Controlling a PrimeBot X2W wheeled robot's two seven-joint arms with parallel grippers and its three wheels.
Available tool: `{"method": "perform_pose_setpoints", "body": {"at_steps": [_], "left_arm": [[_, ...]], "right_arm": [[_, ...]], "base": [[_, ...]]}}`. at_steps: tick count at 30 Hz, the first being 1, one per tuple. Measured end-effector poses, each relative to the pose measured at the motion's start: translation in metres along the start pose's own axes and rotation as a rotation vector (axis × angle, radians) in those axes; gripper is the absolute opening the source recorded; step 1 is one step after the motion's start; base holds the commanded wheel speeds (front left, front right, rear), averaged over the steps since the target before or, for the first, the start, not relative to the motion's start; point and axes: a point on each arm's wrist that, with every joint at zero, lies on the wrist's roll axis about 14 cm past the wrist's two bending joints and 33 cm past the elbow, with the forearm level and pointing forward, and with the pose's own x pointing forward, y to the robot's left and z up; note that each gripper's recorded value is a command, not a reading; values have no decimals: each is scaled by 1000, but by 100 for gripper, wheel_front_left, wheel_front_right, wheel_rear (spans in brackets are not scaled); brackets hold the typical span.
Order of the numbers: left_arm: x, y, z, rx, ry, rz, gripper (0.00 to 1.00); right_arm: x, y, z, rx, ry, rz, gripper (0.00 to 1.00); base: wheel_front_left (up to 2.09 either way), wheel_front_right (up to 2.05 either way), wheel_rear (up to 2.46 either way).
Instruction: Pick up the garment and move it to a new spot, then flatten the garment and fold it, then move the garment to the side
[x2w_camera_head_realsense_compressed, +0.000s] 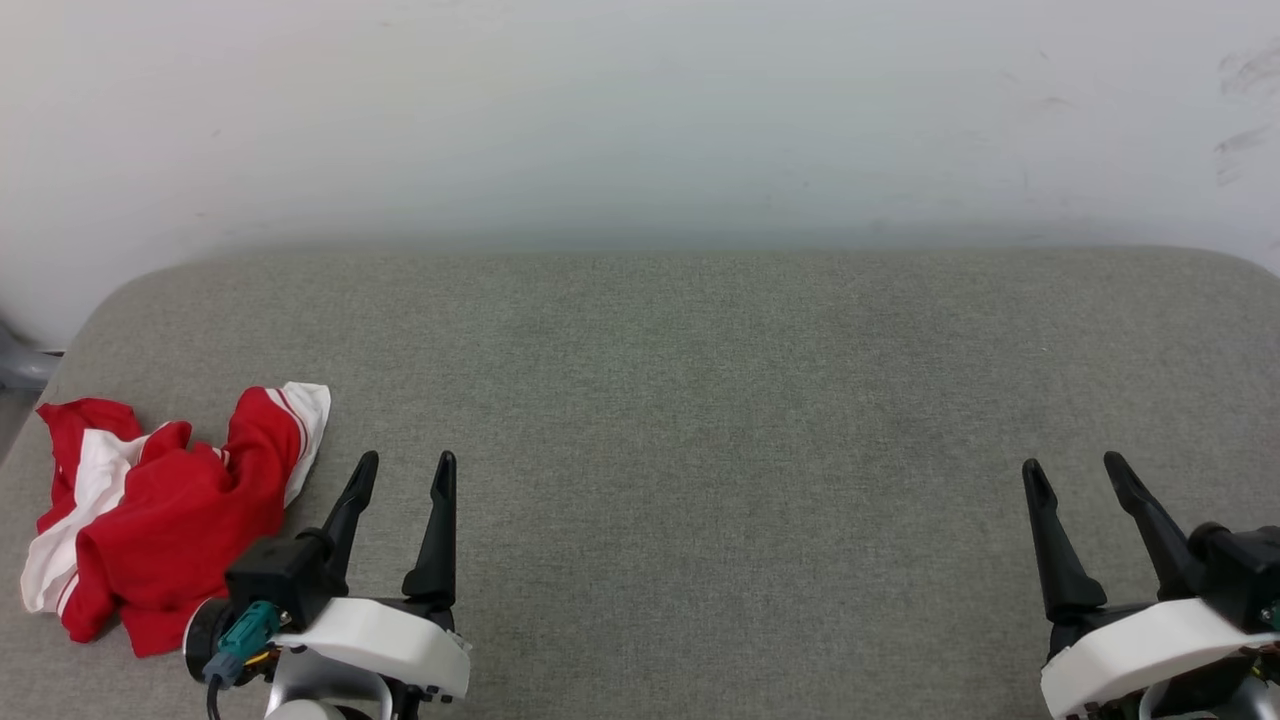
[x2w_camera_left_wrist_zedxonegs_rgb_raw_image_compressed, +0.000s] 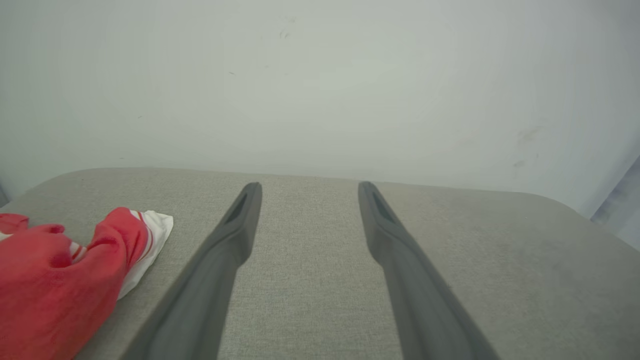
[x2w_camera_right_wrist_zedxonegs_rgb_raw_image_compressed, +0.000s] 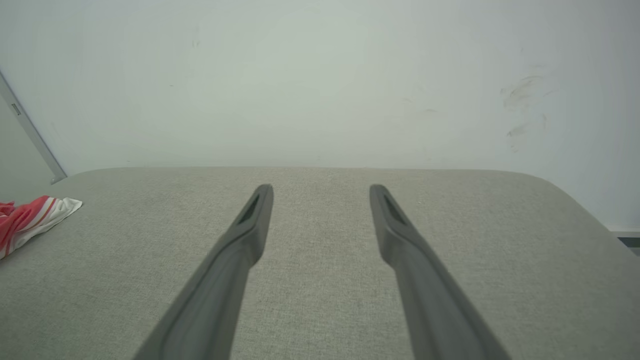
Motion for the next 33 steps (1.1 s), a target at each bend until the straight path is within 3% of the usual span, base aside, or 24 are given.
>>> {"method": "perform_pose_setpoints", "body": {"at_steps": [13, 23, 33], "left_arm": [[-2, -1, 5, 23, -33, -8, 100], [-18, 32, 13, 39, -65, 100, 100], [-54, 86, 25, 111, -90, 280, 100]], "right_arm": [[-2, 3, 7, -79, -13, -9, 100], [13, 25, 8, -108, -25, 55, 100], [38, 76, 6, -127, -43, 205, 100]], "base": [[0, 0, 0], [0, 0, 0], [0, 0, 0]]}}
